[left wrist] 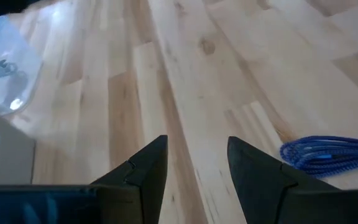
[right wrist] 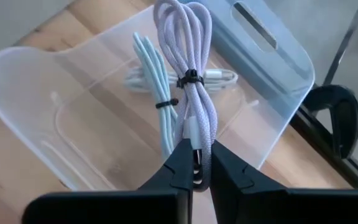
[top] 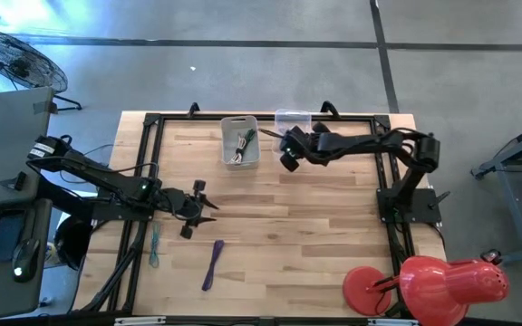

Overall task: Pick & Place USB Port
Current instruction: Put the purple charger cable into the transparent bin, then put the dark blue charger cable into the grey bin

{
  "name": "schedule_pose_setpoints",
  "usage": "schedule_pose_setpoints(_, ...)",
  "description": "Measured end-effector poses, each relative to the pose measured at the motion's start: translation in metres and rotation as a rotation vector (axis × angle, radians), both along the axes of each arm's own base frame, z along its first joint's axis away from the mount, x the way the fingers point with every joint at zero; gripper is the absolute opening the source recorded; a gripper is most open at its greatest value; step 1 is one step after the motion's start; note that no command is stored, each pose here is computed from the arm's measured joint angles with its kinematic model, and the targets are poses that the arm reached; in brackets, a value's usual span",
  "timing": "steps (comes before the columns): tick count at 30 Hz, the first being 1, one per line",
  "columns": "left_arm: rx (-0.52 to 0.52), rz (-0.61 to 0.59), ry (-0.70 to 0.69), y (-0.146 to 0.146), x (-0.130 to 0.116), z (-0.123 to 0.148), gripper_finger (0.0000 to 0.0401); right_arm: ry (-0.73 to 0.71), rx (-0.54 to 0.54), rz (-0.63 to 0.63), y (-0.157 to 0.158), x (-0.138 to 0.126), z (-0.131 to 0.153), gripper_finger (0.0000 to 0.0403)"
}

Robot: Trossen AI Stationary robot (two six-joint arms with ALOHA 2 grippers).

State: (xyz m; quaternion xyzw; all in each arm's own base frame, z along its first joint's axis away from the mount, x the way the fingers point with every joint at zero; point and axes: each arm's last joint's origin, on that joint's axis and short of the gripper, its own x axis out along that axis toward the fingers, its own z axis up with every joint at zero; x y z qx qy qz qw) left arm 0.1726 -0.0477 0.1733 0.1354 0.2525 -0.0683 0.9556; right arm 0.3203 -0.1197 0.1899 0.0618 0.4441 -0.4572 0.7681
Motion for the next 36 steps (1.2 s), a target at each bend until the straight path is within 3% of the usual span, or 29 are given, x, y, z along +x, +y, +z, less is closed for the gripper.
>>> schedule_pose_setpoints(9,0.036,0.048,-0.008,0.002,0.000,0.000,0.0163,-0.026,-0.046,0.109,0.002,0.010,0.004,0.0108)
schedule_pose_setpoints(17,0.044,0.066,-0.014,0.002,0.000,0.000,0.0163,-0.057,-0.085,0.213,0.018,0.021,0.010,0.0117)
schedule_pose_setpoints(21,0.030,0.080,-0.065,0.002,0.003,0.005,0.0163,-0.080,-0.154,0.335,0.034,0.028,0.024,0.0118)
schedule_pose_setpoints(27,-0.060,0.013,-0.113,-0.002,0.008,0.047,0.0163,-0.150,-0.295,0.575,0.082,0.038,0.053,0.0118)
schedule_pose_setpoints(32,-0.119,0.003,0.063,-0.004,0.000,0.088,0.0163,-0.161,-0.340,0.664,0.114,0.035,0.064,0.0118)
schedule_pose_setpoints(36,-0.130,-0.006,0.201,-0.014,-0.006,0.099,0.0163,-0.129,-0.318,0.717,0.129,0.032,0.062,0.0119)
